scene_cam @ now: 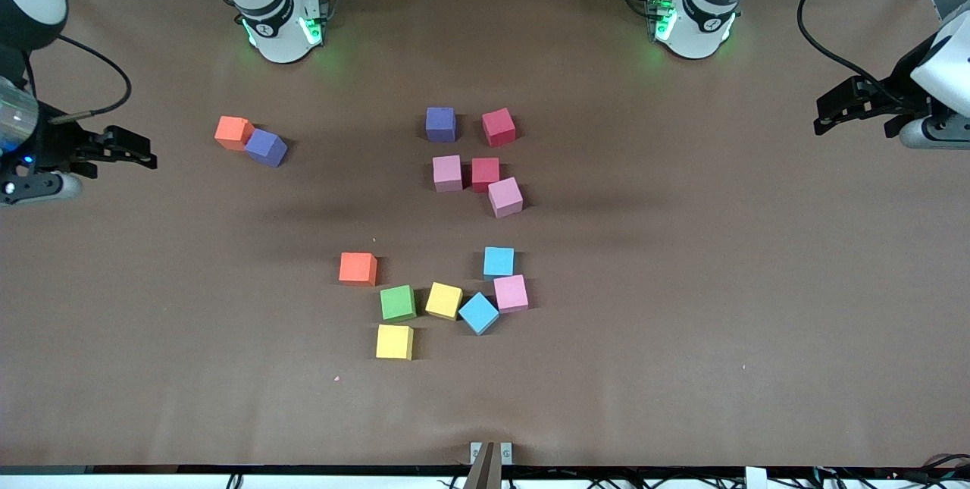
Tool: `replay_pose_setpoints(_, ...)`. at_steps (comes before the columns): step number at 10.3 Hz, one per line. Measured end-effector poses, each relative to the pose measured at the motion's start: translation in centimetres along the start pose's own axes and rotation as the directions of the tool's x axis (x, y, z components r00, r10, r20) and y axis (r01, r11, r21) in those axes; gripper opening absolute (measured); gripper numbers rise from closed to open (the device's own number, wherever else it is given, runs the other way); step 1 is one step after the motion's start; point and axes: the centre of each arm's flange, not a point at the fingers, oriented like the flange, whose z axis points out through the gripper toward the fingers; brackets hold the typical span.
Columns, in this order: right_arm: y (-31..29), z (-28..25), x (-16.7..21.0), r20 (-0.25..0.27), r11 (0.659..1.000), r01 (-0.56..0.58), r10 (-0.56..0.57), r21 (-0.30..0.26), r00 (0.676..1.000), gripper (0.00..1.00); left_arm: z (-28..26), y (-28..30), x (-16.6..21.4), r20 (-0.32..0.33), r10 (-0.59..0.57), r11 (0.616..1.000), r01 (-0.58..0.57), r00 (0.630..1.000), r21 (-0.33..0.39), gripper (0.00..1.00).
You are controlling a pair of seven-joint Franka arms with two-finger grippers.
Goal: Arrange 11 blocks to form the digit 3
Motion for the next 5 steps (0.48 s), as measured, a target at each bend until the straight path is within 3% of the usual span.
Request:
replay_pose_setpoints(2,-1.1,1.4,0.8,0.026,1.000,0.021,-0.021,0.003,0.999,1.00,0.1,0.1,-0.2,0.015,0.002,1.000,-0.002,1.000,0.001,1.00)
replay_pose_setpoints(5,-2.5,6.2,2.8,0.107,0.996,0.085,-0.087,0.031,0.990,1.00,0.2,0.1,-0.2,0.019,0.002,1.000,-0.002,1.000,0.001,1.00)
